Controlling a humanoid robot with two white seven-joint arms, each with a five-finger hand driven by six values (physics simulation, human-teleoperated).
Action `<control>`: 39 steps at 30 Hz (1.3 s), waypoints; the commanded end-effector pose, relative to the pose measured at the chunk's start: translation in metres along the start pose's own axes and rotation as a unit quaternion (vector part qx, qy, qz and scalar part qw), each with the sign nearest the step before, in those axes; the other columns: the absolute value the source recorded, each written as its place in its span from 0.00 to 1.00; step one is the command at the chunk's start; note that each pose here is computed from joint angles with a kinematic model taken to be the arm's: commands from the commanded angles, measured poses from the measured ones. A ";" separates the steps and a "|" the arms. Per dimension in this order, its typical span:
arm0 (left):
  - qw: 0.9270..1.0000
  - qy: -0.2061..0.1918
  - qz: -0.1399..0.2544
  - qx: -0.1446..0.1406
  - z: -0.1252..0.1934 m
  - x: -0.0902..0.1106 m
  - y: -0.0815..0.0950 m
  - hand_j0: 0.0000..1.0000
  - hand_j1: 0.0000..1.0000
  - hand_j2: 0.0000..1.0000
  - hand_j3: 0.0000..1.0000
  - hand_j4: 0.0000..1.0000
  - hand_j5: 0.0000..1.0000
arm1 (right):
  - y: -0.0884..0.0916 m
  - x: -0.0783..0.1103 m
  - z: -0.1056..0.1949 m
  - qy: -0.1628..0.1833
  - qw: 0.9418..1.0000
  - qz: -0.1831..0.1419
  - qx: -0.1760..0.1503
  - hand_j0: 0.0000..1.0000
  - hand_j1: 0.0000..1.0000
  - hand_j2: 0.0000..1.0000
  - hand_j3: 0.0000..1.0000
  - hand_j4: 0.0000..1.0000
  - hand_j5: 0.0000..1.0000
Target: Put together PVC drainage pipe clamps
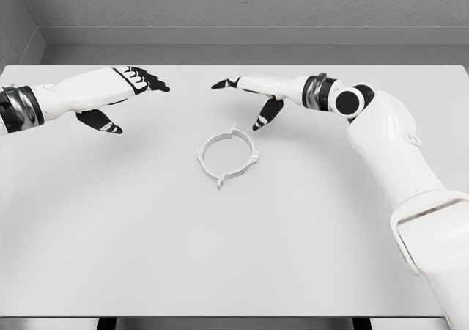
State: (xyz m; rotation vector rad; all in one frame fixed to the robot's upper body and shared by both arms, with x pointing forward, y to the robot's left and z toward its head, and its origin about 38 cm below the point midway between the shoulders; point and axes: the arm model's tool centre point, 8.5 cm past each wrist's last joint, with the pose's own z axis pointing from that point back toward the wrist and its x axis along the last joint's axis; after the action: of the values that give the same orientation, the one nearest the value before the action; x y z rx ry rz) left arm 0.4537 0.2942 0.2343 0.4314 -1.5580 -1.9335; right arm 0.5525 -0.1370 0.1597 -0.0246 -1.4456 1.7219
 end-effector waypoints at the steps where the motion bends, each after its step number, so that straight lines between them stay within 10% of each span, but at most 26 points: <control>1: 1.000 0.000 0.003 0.002 0.000 0.000 0.001 1.00 1.00 1.00 1.00 1.00 1.00 | 0.006 -0.002 -0.003 0.002 1.000 -0.015 0.003 1.00 1.00 1.00 1.00 1.00 1.00; 39: 1.000 0.000 0.002 0.005 0.000 -0.001 0.003 1.00 1.00 1.00 1.00 1.00 1.00 | 0.013 -0.001 -0.008 0.002 1.000 -0.017 0.012 1.00 1.00 1.00 1.00 1.00 1.00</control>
State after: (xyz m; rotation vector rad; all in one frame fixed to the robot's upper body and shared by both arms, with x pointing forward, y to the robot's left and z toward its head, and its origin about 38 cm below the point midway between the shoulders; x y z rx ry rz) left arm 0.4554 0.2936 0.2368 0.4356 -1.5631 -1.9314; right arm 0.5492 -0.1300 0.1449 0.0052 -1.4056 1.7231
